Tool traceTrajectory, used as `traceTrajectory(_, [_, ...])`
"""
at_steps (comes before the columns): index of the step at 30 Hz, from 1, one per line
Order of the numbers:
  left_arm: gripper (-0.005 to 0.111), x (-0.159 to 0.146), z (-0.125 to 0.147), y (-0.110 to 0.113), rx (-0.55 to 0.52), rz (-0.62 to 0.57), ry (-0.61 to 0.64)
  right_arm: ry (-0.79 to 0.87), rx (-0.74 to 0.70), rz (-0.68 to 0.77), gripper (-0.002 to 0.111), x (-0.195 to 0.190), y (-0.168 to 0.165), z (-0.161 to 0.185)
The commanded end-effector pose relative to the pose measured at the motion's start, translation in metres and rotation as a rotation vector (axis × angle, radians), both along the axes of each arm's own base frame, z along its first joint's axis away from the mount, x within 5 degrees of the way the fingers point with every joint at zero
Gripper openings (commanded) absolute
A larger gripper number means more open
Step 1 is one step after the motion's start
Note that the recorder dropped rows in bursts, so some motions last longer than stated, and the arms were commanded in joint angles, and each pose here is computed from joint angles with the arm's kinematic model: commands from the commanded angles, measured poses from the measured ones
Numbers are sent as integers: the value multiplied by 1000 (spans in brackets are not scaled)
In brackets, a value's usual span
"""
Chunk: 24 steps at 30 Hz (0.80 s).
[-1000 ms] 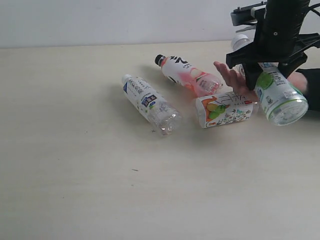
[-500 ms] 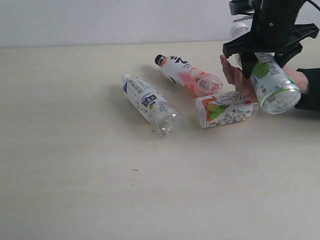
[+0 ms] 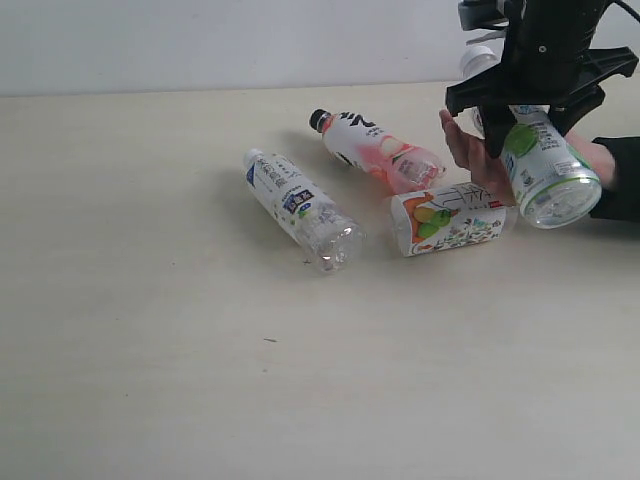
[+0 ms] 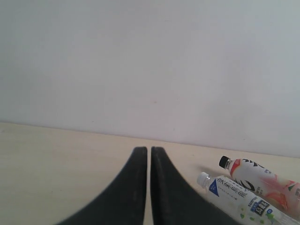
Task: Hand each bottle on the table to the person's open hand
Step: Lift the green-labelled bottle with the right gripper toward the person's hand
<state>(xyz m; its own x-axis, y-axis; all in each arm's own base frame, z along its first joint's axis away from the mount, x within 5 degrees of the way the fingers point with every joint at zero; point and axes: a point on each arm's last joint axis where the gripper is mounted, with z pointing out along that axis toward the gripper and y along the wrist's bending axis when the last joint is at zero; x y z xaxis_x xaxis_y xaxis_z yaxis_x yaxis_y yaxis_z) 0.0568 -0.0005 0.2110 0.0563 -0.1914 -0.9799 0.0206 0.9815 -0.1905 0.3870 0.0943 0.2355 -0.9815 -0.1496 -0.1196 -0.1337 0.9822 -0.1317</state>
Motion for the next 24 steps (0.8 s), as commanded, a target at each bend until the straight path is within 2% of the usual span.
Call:
traceTrajectory(1, [5,-1,0,0,3,0,-6,-3,-2,13,7,1,-2,2])
traceTrajectory(4, [5,-1,0,0,3,0,-6,5,3,10,22,0,-1,2])
traceTrajectory(13, [5,-1,0,0,3,0,-6,22,36,-6,81,-1,1,2])
traceTrajectory(15, [5,-1,0,0,3,0,-6,22,36,-6,84,-1,1,2])
traceTrajectory(21, [5,-1,0,0,3,0,-6,21,33,12,85,-2,1,3])
traceTrajectory(24, [5,-1,0,0,3,0,-6,-18,39,34,85,-7,0,19])
